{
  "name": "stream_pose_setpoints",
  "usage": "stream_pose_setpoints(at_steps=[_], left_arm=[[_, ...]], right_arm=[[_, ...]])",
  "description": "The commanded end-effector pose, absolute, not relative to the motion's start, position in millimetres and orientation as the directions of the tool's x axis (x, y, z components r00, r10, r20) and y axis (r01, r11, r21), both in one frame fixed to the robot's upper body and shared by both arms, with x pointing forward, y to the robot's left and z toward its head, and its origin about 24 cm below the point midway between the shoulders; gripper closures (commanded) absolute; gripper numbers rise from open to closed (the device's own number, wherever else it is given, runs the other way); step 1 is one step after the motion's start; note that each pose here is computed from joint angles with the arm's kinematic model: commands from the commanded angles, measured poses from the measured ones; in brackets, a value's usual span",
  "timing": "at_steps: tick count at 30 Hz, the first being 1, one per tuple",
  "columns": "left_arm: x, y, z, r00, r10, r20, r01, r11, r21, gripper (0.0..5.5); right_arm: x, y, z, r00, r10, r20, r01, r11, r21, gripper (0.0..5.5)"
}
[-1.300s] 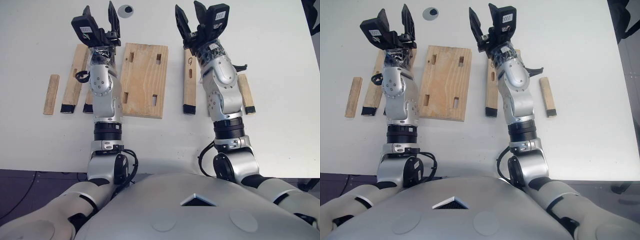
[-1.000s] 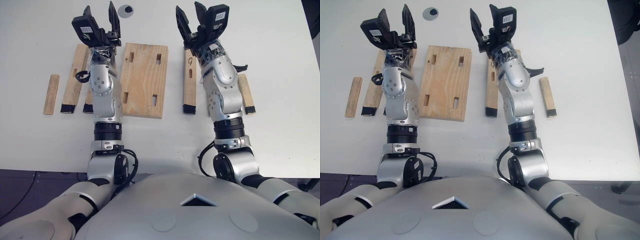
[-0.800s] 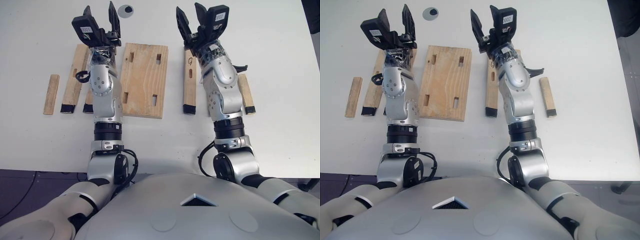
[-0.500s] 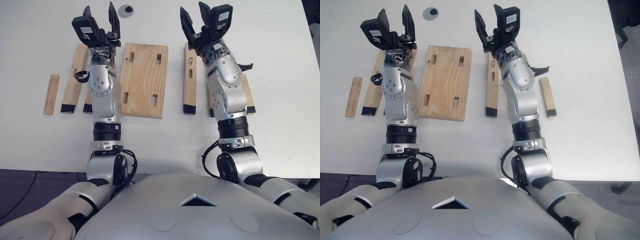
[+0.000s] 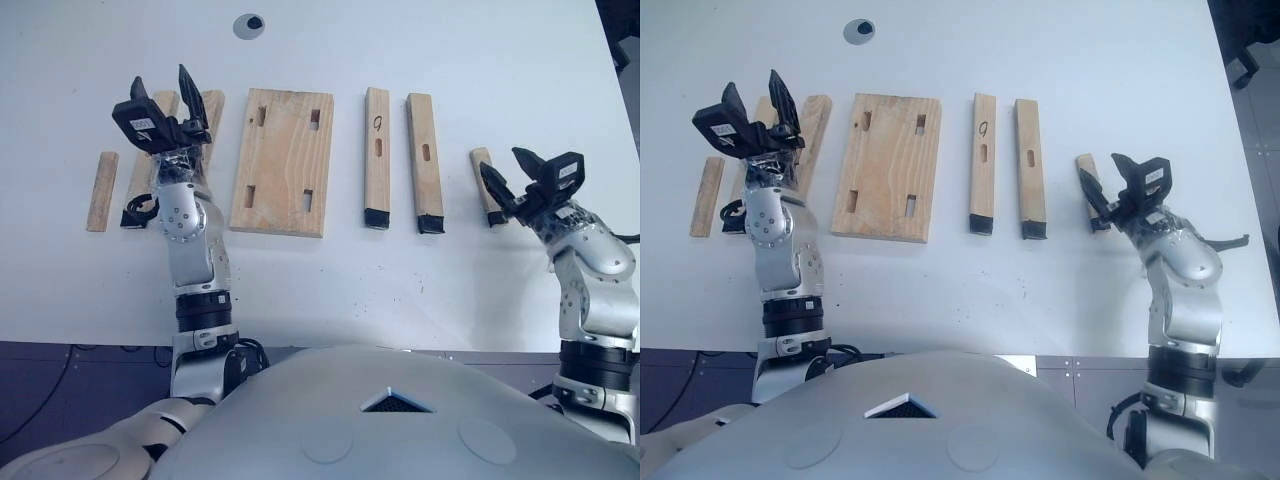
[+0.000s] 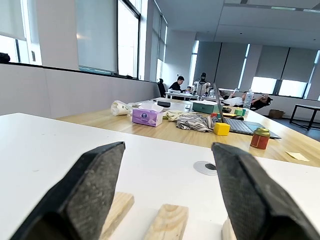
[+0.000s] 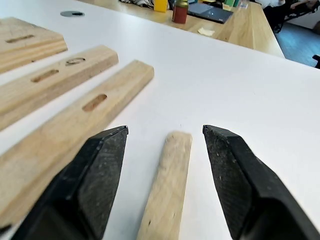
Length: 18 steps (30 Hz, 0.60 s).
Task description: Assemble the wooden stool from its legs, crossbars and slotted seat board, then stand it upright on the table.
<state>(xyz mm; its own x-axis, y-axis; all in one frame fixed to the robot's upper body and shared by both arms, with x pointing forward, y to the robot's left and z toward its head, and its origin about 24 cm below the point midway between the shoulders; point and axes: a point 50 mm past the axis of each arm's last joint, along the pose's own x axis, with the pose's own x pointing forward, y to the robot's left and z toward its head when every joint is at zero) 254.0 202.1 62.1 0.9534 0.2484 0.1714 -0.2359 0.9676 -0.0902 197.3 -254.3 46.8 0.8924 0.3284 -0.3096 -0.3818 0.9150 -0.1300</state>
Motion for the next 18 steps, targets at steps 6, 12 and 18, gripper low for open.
stream_pose_setpoints(at_steps=[6, 12, 18], left_arm=[[244, 208, 61, 0.948, 0.282, 0.146, -0.273, 0.959, -0.079, 2.32], [243, 206, 61, 0.944, 0.297, 0.144, -0.287, 0.954, -0.086, 2.35], [244, 199, 65, 0.963, 0.237, 0.130, -0.215, 0.963, -0.160, 2.35]], right_arm=[[169, -270, 25, 0.822, 0.296, -0.486, -0.389, 0.916, -0.099, 2.73], [171, -270, 25, 0.796, 0.294, -0.529, -0.398, 0.913, -0.091, 3.81], [186, -266, 40, 0.833, 0.311, -0.458, -0.393, 0.915, -0.094, 4.20]])
